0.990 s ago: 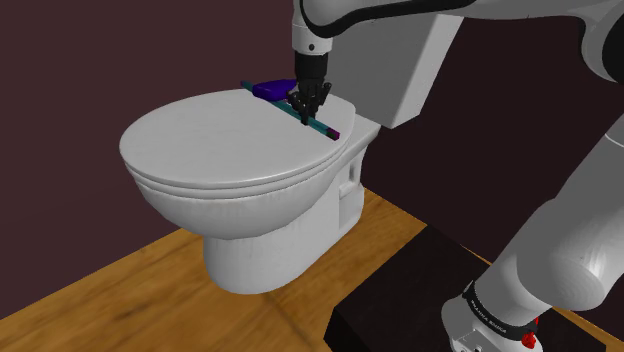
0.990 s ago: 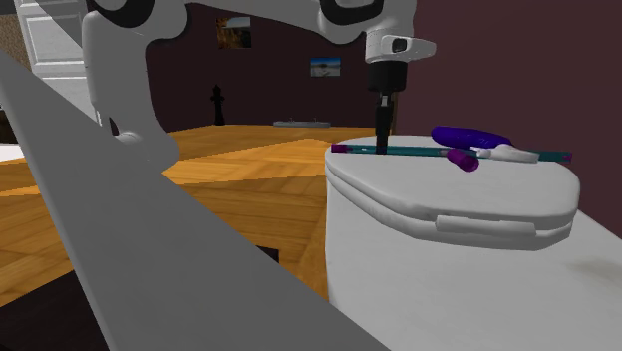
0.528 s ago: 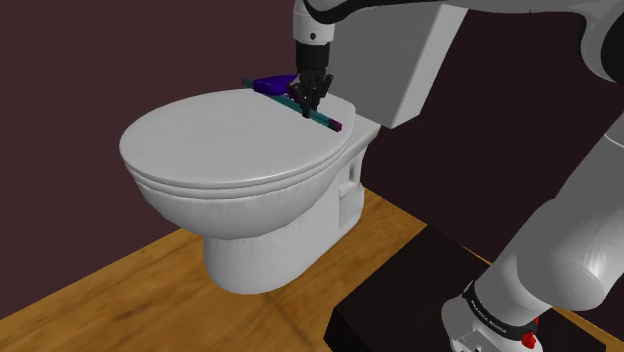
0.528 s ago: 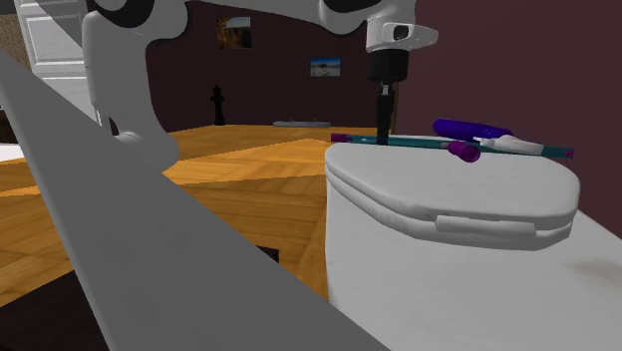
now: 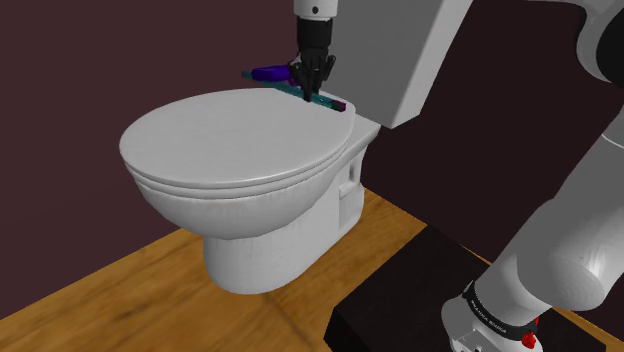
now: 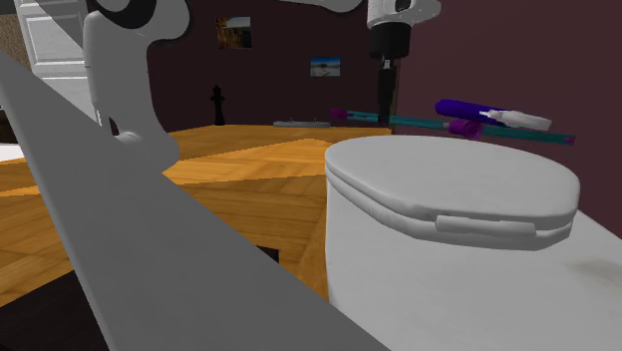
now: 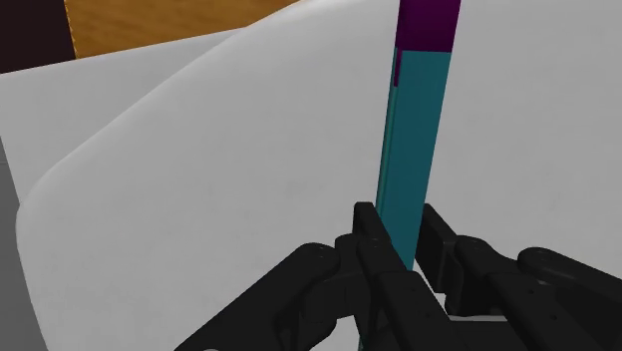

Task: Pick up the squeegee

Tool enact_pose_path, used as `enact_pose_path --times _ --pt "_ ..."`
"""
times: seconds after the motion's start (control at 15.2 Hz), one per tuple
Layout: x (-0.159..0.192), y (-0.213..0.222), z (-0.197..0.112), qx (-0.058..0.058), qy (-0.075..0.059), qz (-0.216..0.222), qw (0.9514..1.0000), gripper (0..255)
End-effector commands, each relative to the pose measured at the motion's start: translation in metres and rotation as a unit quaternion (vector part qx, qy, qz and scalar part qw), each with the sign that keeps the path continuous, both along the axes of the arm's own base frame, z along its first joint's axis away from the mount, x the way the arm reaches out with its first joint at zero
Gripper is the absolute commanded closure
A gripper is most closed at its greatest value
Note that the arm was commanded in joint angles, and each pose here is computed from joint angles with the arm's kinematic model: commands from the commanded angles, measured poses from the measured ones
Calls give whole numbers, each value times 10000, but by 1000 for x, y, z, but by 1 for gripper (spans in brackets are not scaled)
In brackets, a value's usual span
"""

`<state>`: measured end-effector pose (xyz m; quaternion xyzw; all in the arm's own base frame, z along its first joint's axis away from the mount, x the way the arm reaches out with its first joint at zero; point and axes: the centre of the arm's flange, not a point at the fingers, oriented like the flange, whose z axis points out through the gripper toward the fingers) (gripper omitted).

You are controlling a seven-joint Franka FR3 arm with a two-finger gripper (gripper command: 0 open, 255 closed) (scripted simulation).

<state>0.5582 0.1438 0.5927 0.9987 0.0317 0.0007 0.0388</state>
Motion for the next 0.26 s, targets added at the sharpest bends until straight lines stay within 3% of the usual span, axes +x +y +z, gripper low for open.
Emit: enact_pose_path --times 0.0,0.2 --pt "0 -1 10 0 -2 0 10000 255" --pt "0 -1 16 0 -2 0 10000 255"
